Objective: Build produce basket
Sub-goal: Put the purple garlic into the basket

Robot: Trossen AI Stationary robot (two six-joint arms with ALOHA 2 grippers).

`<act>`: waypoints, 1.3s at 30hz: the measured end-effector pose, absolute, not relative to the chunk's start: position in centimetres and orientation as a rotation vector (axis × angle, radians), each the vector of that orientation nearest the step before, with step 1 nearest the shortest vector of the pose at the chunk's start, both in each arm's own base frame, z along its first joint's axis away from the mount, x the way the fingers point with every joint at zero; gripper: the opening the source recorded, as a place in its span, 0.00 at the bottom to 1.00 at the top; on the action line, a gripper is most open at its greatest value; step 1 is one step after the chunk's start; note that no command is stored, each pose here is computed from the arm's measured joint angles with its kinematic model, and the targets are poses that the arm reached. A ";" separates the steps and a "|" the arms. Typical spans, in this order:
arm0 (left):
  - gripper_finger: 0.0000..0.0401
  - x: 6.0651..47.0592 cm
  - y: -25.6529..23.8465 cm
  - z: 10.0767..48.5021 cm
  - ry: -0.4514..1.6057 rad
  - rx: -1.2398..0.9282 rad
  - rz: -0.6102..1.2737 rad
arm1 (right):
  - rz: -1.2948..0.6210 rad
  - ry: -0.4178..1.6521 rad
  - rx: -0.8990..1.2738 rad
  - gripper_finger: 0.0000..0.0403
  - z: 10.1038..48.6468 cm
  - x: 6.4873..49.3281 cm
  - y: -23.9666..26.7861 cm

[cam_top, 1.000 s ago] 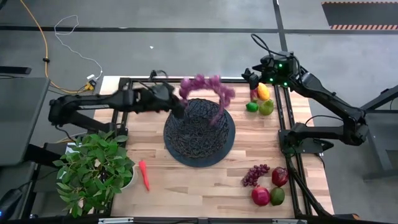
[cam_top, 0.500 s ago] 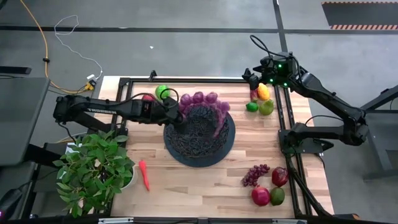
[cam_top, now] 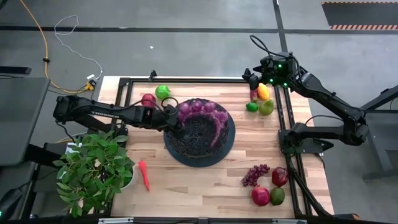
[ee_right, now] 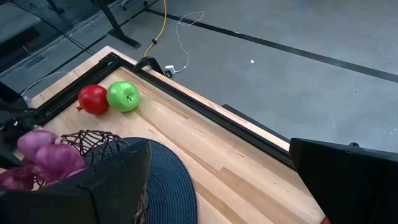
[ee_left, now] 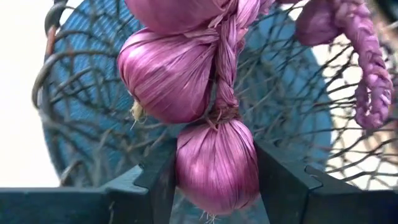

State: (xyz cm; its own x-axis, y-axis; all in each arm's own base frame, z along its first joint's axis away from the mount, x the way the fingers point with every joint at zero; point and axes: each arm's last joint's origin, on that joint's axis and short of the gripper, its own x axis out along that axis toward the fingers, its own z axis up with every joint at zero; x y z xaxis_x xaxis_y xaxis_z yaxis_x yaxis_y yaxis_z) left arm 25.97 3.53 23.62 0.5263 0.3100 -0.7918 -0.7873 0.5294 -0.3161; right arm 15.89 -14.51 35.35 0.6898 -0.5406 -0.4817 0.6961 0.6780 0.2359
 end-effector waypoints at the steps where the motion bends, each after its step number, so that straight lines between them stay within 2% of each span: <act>1: 0.44 25.9 3.5 23.5 0.756 -0.735 0.736 | -0.715 0.394 0.424 0.91 35.3 15.9 -14.5; 10: 0.44 26.4 5.0 22.3 0.840 -0.627 0.692 | -0.717 0.388 0.431 0.91 35.4 15.9 -14.5; 23: 0.44 27.9 6.5 18.3 0.992 -0.670 0.720 | -0.723 0.380 0.452 0.91 35.4 15.9 -14.5; 39: 0.65 28.8 6.7 21.0 0.905 -0.631 0.666 | -0.722 0.380 0.452 0.91 35.4 15.9 -14.5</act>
State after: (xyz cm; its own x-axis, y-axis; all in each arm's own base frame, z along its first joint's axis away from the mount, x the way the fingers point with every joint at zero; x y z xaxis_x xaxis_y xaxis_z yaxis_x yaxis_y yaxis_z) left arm 28.79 6.74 21.01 0.4514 0.2481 -0.8571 -0.7445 0.6343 -0.2084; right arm 15.91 -14.53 35.37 0.6906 -0.5422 -0.4787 0.7017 0.6628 0.2615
